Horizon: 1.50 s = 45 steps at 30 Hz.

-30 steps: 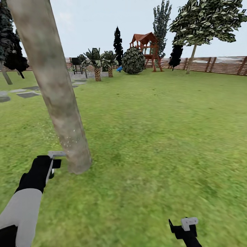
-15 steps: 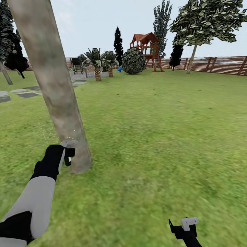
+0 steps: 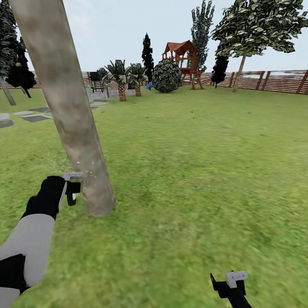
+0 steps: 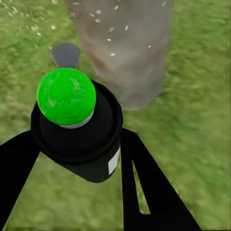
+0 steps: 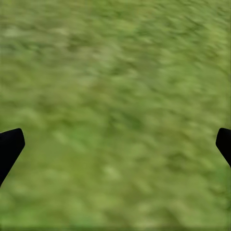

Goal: In the garden, pick up the pesticide atomizer on the floor and spray pesticide onto both trees until each tree trunk is fully covered.

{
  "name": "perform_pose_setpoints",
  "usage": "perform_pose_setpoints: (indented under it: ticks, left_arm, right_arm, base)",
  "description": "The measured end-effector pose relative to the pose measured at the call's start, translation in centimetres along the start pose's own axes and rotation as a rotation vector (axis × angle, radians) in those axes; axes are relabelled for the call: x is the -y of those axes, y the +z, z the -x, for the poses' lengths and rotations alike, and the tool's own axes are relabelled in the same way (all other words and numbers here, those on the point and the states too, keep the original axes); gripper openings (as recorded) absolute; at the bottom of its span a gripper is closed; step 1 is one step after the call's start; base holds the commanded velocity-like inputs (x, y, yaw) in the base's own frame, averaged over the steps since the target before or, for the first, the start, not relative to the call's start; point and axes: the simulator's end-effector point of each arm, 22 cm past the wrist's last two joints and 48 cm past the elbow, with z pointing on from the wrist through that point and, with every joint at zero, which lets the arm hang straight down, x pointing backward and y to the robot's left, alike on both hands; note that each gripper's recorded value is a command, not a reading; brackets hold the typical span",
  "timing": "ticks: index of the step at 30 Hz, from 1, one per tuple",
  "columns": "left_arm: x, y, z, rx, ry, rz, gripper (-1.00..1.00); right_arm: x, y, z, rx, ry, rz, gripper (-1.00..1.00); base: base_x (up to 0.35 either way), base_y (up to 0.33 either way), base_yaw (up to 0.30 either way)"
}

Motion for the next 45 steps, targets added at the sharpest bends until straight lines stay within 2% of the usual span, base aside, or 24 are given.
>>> perform_pose_setpoints:
  ticks: [2,4,6,9,12,19,37,45]
  left_arm:
    - [-5.1,0.3,-1.1,-0.024,0.000,0.062,-1.00]
    - [-5.9,0.4,-1.6,-0.033,0.004,0.064,-1.00]
    - [-5.6,0.5,-1.8,-0.036,0.005,0.060,-1.00]
    - [-2.5,0.7,-1.9,-0.036,0.002,0.012,-1.00]
    - [-1.5,0.6,-1.8,-0.033,0.005,0.002,-1.00]
    - [-1.9,0.4,-1.1,-0.019,0.010,0.013,-1.00]
    - [-2.2,0.6,-1.7,-0.030,0.015,0.024,-1.00]
    - [-2.7,0.8,-2.2,-0.041,0.010,0.031,-1.00]
  right_arm:
    - [0.0,0.0,0.0,0.000,-0.001,0.001,1.00]
    - [0.0,0.0,0.0,0.000,0.000,0.000,1.00]
    - [0.0,0.0,0.0,0.000,0.000,0.000,1.00]
    - [0.0,0.0,0.0,0.000,0.000,0.000,1.00]
    - [0.0,0.0,0.0,0.001,0.000,0.000,1.00]
    - [0.0,0.0,0.0,-0.001,0.000,0.001,1.00]
    - [0.0,0.0,0.0,0.000,0.000,0.000,1.00]
    - [0.0,0.0,0.0,0.000,0.000,0.001,1.00]
  base:
    - [0.000,0.000,0.000]
    - [0.000,0.000,0.000]
    - [0.012,-0.032,0.000]
    - [0.112,-0.189,0.000]
    - [0.169,-0.235,0.000]
    - [0.161,-0.228,0.000]
    - [0.003,-0.276,0.003]
    - [0.036,-0.277,0.238]
